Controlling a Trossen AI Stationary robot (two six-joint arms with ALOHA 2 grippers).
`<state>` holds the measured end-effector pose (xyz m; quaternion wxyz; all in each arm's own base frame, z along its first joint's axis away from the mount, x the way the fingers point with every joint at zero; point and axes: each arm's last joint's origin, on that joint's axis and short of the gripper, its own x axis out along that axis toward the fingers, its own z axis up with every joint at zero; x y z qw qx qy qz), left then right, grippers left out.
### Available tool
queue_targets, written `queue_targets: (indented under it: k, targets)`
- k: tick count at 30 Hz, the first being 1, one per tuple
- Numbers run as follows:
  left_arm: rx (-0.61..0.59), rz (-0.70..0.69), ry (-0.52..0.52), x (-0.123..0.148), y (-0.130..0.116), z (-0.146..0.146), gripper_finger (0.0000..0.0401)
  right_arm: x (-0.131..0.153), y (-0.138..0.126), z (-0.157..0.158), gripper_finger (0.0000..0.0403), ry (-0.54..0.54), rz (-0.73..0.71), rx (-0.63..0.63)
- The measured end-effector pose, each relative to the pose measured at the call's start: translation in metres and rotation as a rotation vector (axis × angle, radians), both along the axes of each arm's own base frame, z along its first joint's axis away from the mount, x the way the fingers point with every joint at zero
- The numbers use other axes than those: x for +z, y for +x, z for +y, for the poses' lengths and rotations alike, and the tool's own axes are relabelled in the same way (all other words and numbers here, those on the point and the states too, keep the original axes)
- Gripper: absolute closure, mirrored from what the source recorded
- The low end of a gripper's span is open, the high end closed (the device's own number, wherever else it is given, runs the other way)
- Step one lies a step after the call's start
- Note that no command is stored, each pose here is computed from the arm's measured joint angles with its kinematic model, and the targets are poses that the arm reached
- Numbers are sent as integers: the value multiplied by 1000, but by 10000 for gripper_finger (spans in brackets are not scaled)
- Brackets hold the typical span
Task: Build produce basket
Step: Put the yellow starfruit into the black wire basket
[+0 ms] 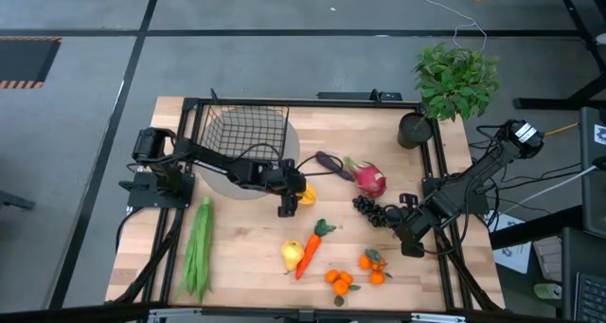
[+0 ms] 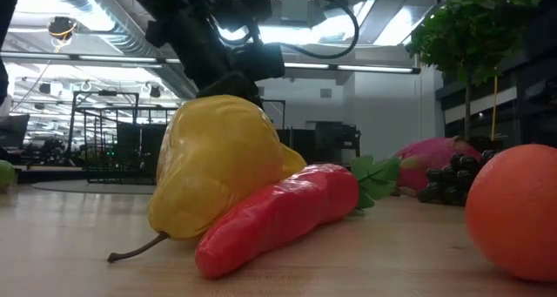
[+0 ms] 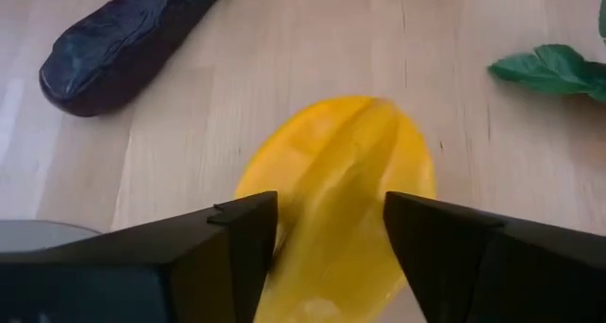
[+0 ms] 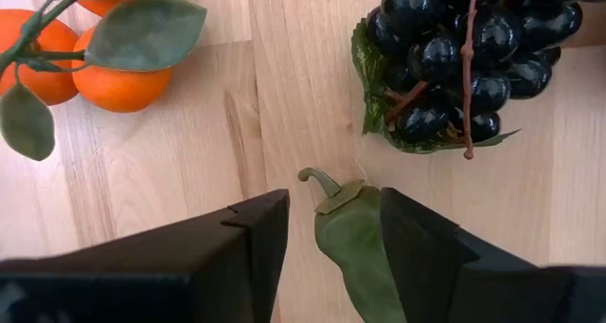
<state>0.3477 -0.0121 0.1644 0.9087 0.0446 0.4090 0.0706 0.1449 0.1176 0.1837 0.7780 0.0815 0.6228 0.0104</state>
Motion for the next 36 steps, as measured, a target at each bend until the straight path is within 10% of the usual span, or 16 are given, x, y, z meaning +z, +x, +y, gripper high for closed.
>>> queue_targets:
  k: [12, 18, 36]
  targets:
    - [-103, 19, 45, 0, 0, -4, 382, 0, 0, 0, 247, 0, 0, 0]
    - [-127, -25, 44, 17, 12, -10, 388, 0, 0, 0, 247, 0, 0, 0]
    - [575, -99, 908, 82, 12, -42, 389, 0, 0, 0, 247, 0, 0, 0]
